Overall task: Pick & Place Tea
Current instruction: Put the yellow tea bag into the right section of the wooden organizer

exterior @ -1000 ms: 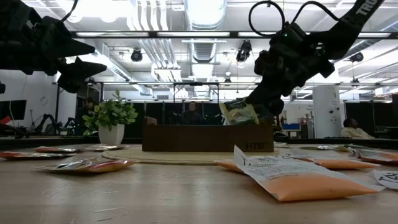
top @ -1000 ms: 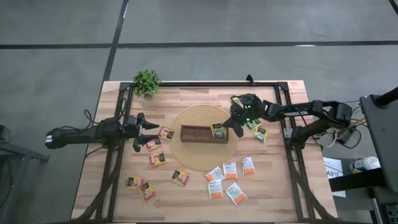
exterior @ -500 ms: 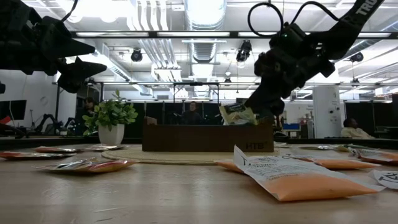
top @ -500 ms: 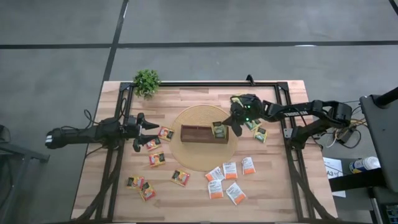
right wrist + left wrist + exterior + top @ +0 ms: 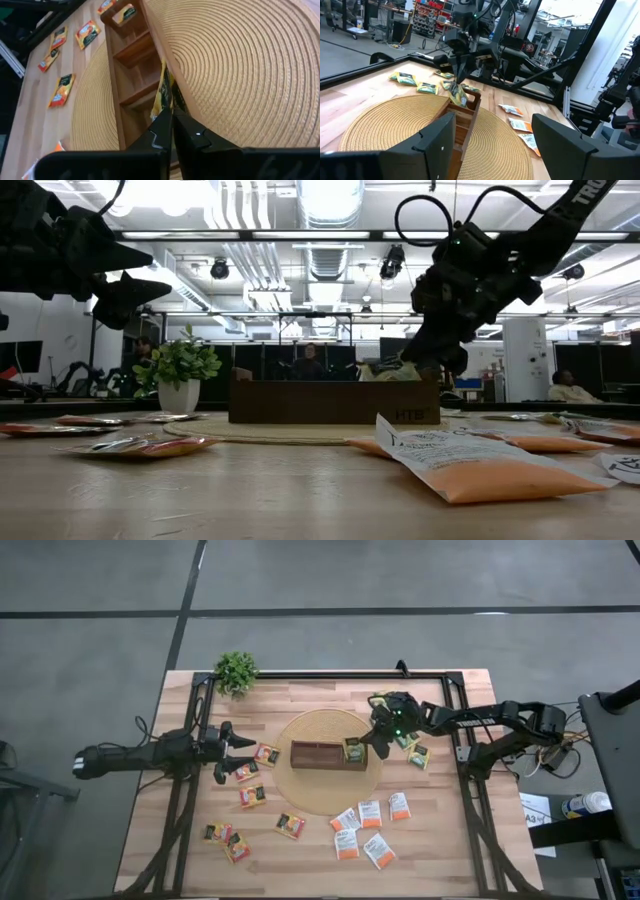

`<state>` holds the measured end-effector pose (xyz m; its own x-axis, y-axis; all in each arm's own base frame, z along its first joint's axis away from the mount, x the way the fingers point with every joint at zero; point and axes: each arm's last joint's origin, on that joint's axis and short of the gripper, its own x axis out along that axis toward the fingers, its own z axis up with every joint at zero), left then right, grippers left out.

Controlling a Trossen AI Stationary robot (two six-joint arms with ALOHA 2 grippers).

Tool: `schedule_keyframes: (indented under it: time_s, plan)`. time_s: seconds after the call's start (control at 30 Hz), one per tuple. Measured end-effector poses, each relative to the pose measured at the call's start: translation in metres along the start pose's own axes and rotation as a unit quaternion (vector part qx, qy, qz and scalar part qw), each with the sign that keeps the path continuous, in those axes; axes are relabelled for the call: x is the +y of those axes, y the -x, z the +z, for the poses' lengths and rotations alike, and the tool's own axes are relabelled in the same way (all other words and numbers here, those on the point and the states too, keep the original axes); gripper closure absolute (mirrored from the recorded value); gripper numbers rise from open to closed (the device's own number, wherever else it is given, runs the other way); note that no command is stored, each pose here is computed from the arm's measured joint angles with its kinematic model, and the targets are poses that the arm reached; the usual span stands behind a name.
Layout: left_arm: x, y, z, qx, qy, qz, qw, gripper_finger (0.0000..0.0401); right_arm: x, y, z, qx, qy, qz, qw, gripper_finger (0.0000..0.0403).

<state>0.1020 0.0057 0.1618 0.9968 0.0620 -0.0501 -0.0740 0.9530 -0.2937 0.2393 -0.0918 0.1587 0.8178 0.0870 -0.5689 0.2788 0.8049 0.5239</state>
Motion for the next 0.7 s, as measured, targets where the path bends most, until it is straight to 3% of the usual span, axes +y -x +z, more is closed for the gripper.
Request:
schedule_keyframes:
  time_s: [0.43,0.7]
  plan:
    - [0.0,0.0,0.0,0.0,0.0,0.0,1.0,0.0144,0.001,0.003,-0.001,0.006,-0.003,-0.002,1.0,0.0238]
    - [0.0,0.0,0.0,0.0,0.0,0.0,1.0,0.0144,0.008,0.021,0.007,-0.023,0.014,0.003,1.0,0.0212]
